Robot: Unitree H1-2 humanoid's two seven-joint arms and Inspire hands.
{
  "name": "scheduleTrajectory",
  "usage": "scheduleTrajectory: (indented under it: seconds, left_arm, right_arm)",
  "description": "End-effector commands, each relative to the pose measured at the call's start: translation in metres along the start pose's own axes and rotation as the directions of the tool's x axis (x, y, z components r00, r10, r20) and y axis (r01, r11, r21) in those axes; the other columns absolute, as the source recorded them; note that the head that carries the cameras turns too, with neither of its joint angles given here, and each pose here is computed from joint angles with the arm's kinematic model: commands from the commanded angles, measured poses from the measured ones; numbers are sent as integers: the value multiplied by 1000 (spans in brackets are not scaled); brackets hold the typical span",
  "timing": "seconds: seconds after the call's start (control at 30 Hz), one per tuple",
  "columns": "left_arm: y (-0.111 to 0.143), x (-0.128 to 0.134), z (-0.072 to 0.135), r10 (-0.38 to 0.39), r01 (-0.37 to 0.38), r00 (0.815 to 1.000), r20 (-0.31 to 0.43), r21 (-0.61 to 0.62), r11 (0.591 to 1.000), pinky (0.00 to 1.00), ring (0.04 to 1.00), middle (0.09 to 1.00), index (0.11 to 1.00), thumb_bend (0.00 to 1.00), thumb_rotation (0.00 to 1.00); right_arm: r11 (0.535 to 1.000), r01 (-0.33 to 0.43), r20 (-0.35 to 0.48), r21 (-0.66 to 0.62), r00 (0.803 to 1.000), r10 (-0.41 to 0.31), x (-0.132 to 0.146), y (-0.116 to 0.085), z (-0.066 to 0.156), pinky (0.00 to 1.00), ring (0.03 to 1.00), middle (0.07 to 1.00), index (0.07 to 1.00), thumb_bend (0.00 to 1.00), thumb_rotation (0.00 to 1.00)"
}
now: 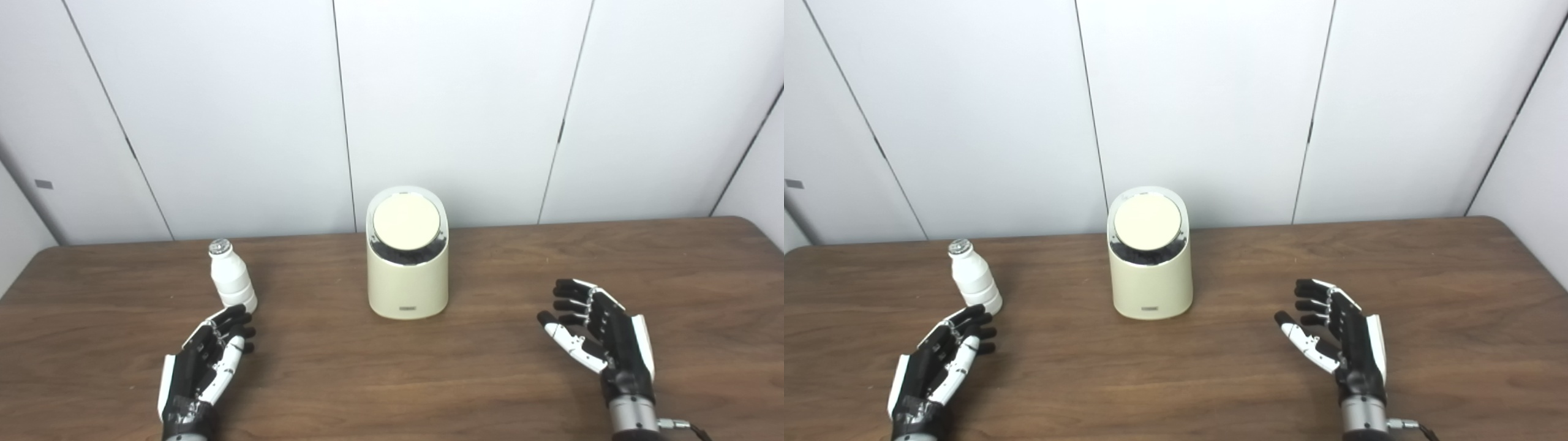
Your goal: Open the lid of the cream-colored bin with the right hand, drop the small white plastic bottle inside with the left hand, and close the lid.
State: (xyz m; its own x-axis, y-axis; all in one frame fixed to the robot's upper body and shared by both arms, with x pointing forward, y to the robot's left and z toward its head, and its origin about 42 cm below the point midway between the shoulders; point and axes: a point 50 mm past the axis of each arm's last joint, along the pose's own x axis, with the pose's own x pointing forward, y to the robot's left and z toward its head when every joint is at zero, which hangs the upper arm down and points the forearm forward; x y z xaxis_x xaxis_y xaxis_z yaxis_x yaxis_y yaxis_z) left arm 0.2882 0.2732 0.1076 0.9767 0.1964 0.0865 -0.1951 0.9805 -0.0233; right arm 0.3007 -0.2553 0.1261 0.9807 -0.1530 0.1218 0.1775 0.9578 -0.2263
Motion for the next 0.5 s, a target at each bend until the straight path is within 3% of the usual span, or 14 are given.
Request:
scheduleTrajectory:
  seconds: [0.0, 0.13, 0.47]
  left_arm:
    - [-7, -5, -13, -1, 1, 1000, -22, -7, 1000, 643, 701, 739, 736, 287, 319]
    - [-8, -5, -13, 0, 0, 1000, -25, -8, 1000, 647, 696, 736, 734, 293, 328]
    - [-10, -3, -14, -2, 2, 1000, -24, -13, 1000, 632, 696, 736, 731, 280, 301]
  right_arm:
    - [997, -75, 88, -12, 993, 76, 14, -2, 31, 710, 813, 842, 833, 635, 636]
    - [991, -113, 138, -72, 983, 122, 26, -3, 56, 768, 890, 915, 904, 848, 850]
    - [987, -90, 209, -136, 971, 118, 58, -2, 92, 855, 942, 958, 950, 887, 900]
